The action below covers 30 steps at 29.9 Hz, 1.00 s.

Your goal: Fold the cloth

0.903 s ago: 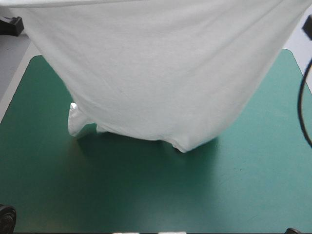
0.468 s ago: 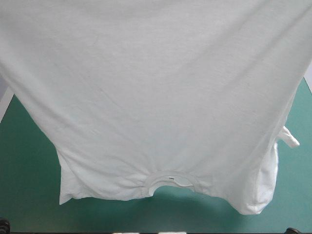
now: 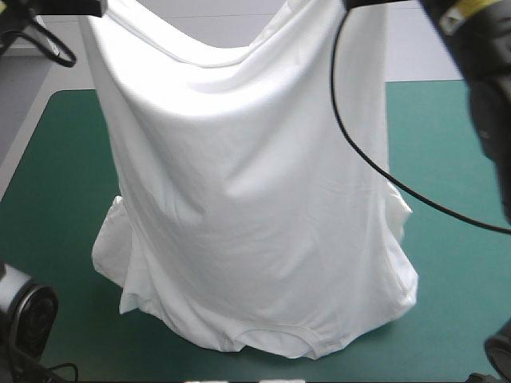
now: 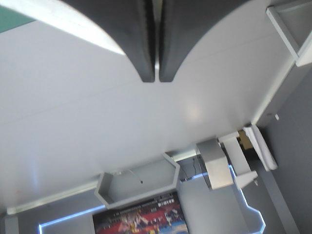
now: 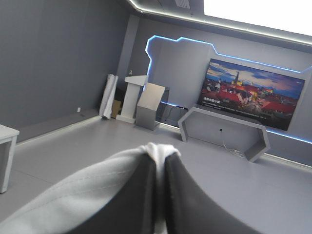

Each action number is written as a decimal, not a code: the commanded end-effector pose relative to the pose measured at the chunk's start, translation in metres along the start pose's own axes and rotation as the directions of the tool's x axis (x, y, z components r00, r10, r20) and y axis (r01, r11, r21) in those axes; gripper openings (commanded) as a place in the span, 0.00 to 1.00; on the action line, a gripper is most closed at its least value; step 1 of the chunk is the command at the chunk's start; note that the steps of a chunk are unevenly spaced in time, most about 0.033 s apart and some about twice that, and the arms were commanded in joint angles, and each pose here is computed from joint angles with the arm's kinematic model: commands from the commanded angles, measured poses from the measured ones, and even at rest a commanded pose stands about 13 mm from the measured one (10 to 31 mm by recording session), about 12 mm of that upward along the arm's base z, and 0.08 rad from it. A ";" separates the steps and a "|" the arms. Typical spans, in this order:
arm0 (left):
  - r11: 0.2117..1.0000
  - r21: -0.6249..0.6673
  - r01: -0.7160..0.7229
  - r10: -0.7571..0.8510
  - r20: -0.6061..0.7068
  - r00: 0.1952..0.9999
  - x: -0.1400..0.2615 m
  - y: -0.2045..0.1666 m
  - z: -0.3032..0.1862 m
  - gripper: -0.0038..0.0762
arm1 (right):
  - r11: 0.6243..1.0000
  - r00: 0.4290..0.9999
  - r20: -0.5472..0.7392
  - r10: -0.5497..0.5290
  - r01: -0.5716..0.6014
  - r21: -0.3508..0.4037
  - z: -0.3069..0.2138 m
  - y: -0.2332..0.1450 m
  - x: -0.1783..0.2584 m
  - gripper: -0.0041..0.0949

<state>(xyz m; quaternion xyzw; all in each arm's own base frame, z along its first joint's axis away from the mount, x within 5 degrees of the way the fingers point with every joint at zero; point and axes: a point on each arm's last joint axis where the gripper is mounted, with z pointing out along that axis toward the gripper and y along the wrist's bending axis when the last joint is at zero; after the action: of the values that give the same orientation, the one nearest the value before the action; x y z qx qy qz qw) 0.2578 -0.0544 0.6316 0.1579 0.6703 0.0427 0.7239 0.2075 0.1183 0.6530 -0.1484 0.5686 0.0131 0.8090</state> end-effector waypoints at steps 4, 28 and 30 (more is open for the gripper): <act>0.998 -0.062 0.021 -0.002 0.294 0.956 -0.032 0.008 -0.015 0.04 | 0.996 0.955 0.294 -0.041 0.015 0.090 0.005 -0.004 -0.026 0.02; 0.997 0.049 -0.057 0.068 -0.270 0.961 0.077 -0.024 0.082 0.04 | 0.956 0.777 -0.608 0.164 0.025 0.291 0.065 -0.037 0.125 0.02; 0.995 0.090 -0.044 0.077 -0.398 0.914 0.113 -0.036 0.107 0.04 | 0.965 0.692 -0.692 0.206 -0.025 0.262 0.084 -0.030 0.166 0.02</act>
<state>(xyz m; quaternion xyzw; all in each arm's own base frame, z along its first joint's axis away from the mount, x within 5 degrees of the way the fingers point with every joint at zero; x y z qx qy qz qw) 0.3608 -0.0732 0.5324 0.1947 0.7889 0.0744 0.5781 0.3330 0.0907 0.5512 -0.0153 0.8175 -0.0929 0.5682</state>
